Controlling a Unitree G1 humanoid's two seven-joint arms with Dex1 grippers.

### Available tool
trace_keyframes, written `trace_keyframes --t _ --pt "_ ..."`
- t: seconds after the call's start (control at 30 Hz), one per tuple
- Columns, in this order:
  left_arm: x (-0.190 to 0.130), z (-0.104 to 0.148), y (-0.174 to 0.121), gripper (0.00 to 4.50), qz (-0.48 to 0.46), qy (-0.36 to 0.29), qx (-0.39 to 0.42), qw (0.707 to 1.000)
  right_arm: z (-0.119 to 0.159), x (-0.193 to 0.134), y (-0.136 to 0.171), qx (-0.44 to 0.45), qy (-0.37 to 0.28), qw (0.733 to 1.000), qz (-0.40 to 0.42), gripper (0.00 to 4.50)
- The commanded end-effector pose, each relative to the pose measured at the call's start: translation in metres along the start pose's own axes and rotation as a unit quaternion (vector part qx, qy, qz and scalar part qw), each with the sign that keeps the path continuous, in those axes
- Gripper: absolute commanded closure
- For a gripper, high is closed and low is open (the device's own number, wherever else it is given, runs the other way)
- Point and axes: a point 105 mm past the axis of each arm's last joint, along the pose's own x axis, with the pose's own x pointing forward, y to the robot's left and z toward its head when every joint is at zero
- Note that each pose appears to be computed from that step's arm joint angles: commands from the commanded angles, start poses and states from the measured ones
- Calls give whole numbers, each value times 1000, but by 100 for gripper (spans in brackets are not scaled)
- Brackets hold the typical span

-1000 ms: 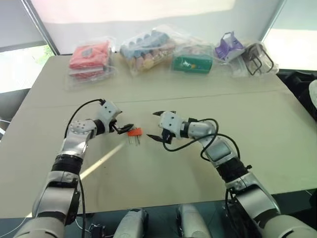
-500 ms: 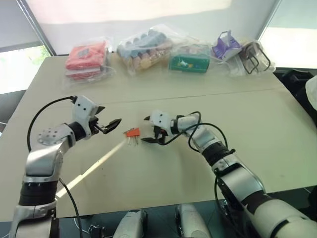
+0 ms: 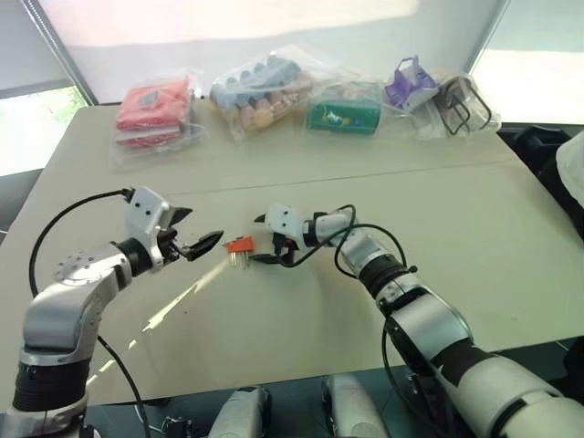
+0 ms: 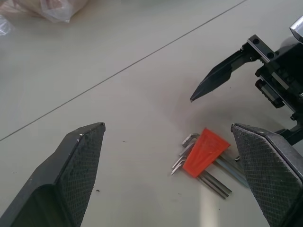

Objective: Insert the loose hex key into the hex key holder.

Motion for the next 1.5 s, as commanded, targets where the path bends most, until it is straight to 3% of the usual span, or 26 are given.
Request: trace_keyframes --t 0.03,0.57,0.67,0.83,0.87,1.23,1.37,1.5 --pt "-9 16 5 5 20 -23 21 999 -3 5 8 -1 10 1000 24 0" --pt "-16 14 5 5 44 -29 15 998 1 17 17 11 11 999 50 0" --pt "-16 13 6 0 45 -29 15 998 1 18 19 11 10 998 55 87" --pt "-16 13 7 0 48 -29 14 998 4 21 22 12 4 998 64 342" --pt "-16 13 7 0 49 -29 15 998 5 23 23 12 3 998 65 351" --pt "-16 10 5 0 47 -27 14 998 6 22 23 3 -1 998 60 351" --pt "-13 8 1 0 28 -26 2 999 14 7 7 -51 -24 998 17 351" --pt "-4 15 -8 0 -19 -38 -17 999 40 -25 -16 -173 -71 979 -78 351"
